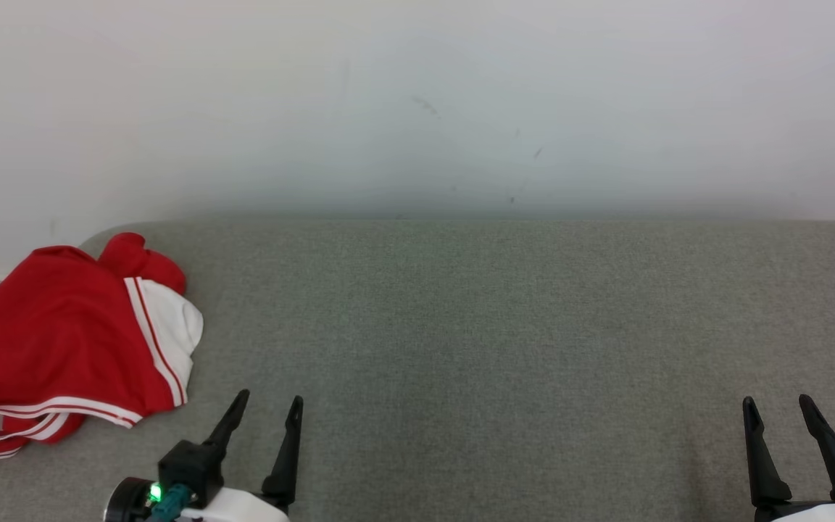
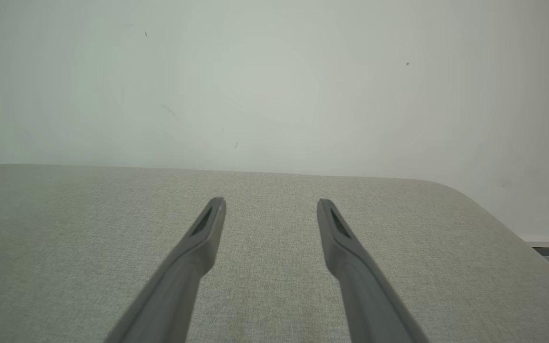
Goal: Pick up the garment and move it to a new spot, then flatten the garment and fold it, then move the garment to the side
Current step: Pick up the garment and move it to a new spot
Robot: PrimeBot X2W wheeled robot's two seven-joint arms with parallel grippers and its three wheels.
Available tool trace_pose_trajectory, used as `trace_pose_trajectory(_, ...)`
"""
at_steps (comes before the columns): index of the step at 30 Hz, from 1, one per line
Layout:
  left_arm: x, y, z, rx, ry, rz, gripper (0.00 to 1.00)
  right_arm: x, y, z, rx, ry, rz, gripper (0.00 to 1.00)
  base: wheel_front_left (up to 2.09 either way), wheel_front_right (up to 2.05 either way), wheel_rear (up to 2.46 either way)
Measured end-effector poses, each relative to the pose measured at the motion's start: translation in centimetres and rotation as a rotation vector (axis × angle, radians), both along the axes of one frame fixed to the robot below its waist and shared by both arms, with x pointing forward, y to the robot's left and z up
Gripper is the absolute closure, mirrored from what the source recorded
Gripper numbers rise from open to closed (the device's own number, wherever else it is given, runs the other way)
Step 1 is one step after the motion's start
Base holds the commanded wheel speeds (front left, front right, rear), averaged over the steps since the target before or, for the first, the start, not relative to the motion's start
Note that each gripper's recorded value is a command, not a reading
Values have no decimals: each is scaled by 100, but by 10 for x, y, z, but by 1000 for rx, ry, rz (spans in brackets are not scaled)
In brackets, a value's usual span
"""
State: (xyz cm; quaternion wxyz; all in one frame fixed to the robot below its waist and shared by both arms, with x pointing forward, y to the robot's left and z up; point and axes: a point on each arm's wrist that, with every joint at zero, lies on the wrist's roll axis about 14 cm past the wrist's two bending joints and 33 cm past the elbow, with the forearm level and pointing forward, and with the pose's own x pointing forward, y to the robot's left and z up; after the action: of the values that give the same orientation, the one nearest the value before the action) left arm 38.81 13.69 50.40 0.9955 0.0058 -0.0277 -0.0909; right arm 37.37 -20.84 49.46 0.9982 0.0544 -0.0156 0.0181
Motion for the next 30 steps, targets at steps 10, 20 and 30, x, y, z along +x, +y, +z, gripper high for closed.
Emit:
trace_pose_trajectory(10, 1, 0, 0, -14, 3, 1, 0, -1, 0, -1, 9, 1, -2, 0, 0, 0, 0)
trace_pose_trajectory(20, -1, 4, 1, -15, 0, 11, 0, 2, 6, -3, 9, 7, 18, 0, 0, 0, 0)
trace_pose_trajectory(30, -25, 50, 5, -19, -15, 143, 0, 18, 56, -5, 9, 17, 160, 0, 0, 0, 0)
